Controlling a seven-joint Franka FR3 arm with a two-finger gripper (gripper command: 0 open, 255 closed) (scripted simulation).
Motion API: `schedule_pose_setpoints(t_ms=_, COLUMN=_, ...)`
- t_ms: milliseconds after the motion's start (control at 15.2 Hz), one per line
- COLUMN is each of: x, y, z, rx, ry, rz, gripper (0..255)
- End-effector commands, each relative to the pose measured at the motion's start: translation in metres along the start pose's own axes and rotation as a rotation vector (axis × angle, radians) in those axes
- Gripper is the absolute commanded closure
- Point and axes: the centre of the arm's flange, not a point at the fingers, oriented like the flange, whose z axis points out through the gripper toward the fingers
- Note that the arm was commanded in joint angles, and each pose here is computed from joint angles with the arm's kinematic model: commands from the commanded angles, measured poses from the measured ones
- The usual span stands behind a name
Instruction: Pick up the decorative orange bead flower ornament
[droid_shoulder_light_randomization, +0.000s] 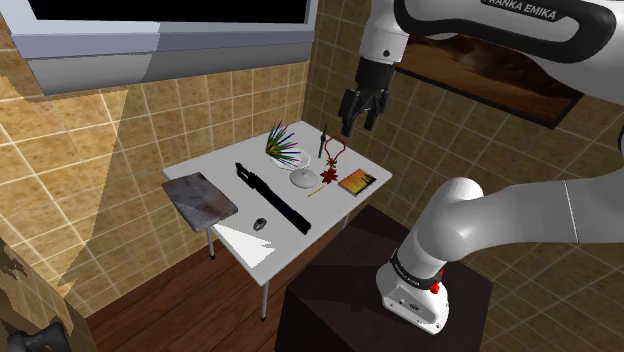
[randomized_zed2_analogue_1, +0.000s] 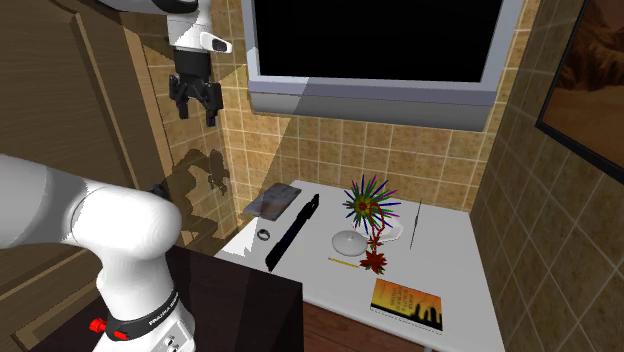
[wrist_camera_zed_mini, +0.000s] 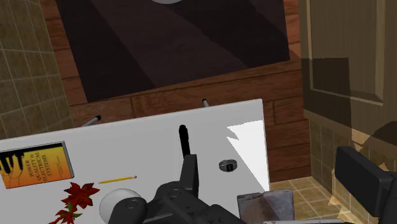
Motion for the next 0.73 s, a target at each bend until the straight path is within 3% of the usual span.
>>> schedule_pose_setpoints(t_ms=0, x=0.000, y=0.000, z=0.000, rx=0.000, ry=0.000, rz=0.000, gripper=0)
schedule_pose_setpoints(t_ms=660, x=0.056, y=0.058, z=0.092, rx=-0.030, ry=0.096, rz=0.112, gripper=0)
